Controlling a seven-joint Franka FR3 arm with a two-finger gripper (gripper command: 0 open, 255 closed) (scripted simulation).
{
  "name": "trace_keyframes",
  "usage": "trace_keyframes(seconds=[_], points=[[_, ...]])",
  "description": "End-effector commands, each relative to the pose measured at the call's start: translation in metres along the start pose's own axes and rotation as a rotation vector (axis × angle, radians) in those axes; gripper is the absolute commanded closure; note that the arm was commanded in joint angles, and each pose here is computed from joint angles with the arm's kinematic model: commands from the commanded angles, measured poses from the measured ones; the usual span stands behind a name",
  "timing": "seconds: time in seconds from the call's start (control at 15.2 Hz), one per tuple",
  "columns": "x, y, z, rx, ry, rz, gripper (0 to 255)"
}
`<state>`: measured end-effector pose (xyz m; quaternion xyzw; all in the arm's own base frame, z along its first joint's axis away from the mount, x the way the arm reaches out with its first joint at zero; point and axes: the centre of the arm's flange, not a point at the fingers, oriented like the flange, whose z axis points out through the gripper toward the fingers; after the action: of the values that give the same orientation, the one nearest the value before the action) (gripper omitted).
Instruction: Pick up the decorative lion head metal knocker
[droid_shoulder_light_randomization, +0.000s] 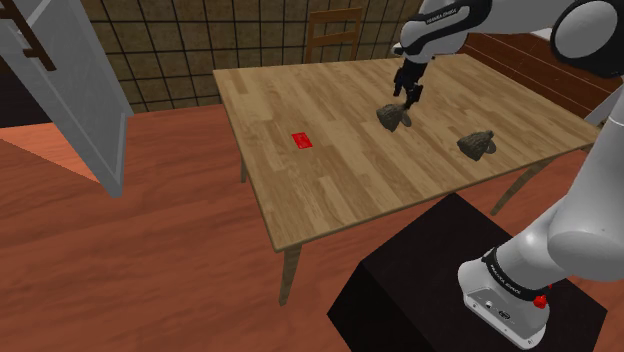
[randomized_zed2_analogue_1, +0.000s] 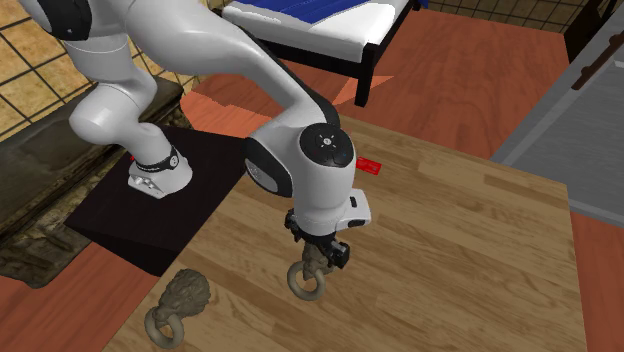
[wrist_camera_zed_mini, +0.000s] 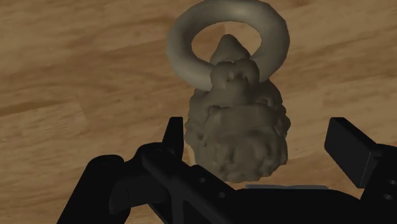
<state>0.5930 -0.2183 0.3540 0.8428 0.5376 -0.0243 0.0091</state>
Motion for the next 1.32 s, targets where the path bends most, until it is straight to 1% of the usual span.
trace_keyframes(seconds=[0.0,0.26,0.4,0.46,1.06,1.25], points=[[0.002,0.002,0.011,0.0,0.0,-0.007,0],[0.003,0.002,0.032,0.0,0.0,-0.007,0],[0.003,0.003,0.035,0.0,0.0,-0.007,0],[0.003,0.002,0.035,0.0,0.0,-0.006,255],[0.003,0.003,0.035,0.0,0.0,-0.007,255],[0.002,0.002,0.019,0.0,0.0,-0.007,255]])
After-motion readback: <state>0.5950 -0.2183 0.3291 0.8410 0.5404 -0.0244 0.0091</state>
